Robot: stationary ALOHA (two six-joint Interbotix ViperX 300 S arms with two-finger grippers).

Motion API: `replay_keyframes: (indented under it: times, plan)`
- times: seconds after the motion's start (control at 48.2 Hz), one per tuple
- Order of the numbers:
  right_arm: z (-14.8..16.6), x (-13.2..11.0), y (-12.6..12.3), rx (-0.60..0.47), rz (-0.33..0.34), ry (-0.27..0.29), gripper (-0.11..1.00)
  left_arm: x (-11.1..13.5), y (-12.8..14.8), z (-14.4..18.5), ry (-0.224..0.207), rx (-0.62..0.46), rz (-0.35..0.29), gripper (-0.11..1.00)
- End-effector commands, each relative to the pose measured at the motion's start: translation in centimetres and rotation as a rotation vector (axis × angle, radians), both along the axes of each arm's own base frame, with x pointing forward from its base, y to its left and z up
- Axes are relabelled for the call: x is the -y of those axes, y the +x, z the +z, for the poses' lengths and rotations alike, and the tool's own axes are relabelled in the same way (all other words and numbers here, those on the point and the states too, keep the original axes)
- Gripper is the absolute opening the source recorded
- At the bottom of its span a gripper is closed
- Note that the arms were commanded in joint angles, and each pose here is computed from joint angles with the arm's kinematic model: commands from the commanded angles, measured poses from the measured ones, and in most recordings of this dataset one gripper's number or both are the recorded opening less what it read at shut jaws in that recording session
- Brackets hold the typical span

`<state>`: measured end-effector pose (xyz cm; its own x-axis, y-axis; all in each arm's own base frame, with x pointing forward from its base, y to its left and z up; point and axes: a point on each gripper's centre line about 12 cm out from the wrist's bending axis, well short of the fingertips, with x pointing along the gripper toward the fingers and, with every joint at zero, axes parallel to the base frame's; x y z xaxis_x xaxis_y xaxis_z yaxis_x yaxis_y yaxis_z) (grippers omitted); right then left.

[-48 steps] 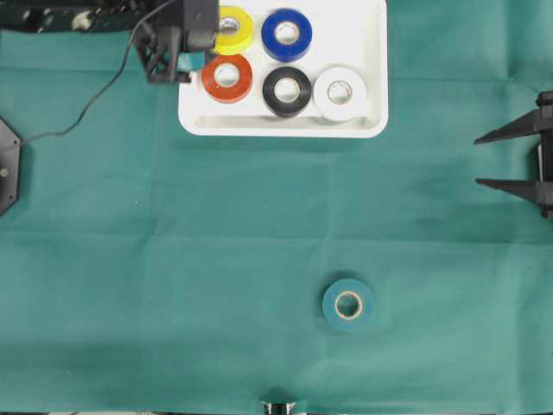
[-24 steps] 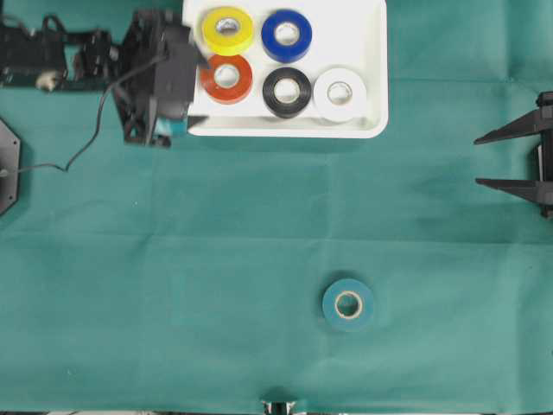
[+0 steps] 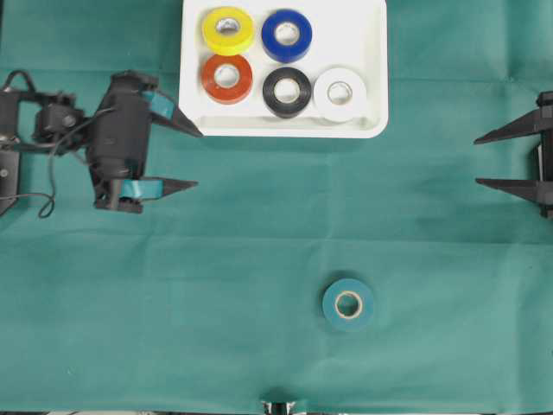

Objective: Put the tape into the white case with the left arm.
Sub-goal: 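Retract the left gripper back to the left side, then reach the left gripper forward onto the teal tape roll and grip it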

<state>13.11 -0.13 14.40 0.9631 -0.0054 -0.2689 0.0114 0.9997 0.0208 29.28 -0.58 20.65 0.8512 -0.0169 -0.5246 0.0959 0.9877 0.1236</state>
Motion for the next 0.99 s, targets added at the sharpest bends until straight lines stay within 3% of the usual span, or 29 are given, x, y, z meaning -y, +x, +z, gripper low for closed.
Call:
replay_keyframes:
  times: [0.0, 0.207, 0.415, 0.58, 0.974]
  plan:
    - [0.4, 0.0, 0.2, 0.013, 0.001, -0.001, 0.98, 0.6, -0.5, 1.5, -0.01, 0.119, -0.015, 0.83]
    - [0.4, 0.0, 0.2, 0.013, 0.001, -0.001, 0.98, 1.9, -2.8, 2.3, -0.048, 0.226, -0.053, 0.83]
    - [0.4, 0.1, 0.2, 0.013, -0.004, -0.001, 0.98, 2.2, -3.9, 1.8, -0.074, 0.226, -0.059, 0.83]
    - [0.4, 0.1, 0.2, 0.013, -0.005, -0.001, 0.98, 2.2, -3.7, 1.4, -0.09, 0.206, -0.049, 0.83]
    - [0.4, 0.1, 0.2, 0.013, -0.005, -0.001, 0.98, 3.0, -1.6, 1.0, -0.084, 0.169, -0.069, 0.82]
